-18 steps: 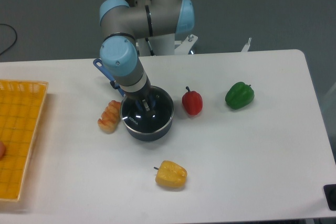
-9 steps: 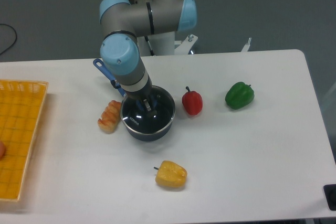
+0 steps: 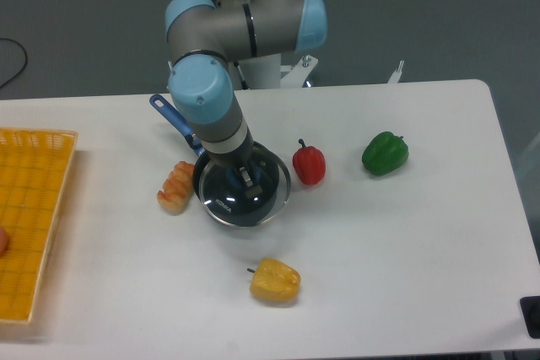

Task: Open the lid
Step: 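Carry the held glass lid away from the saucepan toward the red pepper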

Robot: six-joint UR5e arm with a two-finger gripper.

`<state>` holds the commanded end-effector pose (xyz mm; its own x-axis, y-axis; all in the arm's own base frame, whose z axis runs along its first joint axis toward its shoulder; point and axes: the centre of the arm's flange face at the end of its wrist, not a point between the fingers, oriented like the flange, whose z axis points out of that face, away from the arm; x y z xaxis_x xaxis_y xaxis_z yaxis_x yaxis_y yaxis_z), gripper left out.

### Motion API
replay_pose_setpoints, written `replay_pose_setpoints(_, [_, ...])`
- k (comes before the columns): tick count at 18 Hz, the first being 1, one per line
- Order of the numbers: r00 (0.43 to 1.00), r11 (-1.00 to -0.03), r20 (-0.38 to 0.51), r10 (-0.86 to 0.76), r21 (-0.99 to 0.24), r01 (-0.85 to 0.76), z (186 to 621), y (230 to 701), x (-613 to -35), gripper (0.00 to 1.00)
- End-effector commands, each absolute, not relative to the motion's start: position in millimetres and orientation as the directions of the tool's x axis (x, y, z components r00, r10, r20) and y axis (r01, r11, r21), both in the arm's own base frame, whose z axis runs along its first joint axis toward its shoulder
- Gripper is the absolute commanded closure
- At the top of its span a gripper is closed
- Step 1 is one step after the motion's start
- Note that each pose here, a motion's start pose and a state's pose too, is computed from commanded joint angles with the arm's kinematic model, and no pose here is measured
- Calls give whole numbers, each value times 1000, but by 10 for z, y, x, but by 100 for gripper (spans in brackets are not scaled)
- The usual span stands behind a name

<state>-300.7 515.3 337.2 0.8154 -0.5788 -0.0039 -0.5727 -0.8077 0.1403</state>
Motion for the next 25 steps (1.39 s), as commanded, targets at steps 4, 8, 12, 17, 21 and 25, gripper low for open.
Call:
replay_pose_setpoints(4, [812, -806, -13, -584, 136, -577, 3414, 5161, -3197, 40])
replay_pose_setpoints(8, [805, -797, -5, -593, 143, -586, 3351, 5133, -3434, 40])
replay_pose_setpoints(12, [803, -796, -4, -595, 140, -589, 3344, 5066, -3684, 40])
replay_pose_setpoints(17, [804, -797, -2, -594, 140, -588, 3315, 5049, -3806, 40])
replay_pose_setpoints(21, [804, -797, 0, -594, 138, -588, 3305, 5052, -3807, 40])
replay_pose_setpoints(25, [804, -796, -1, -595, 137, -589, 3320, 5058, -3798, 40])
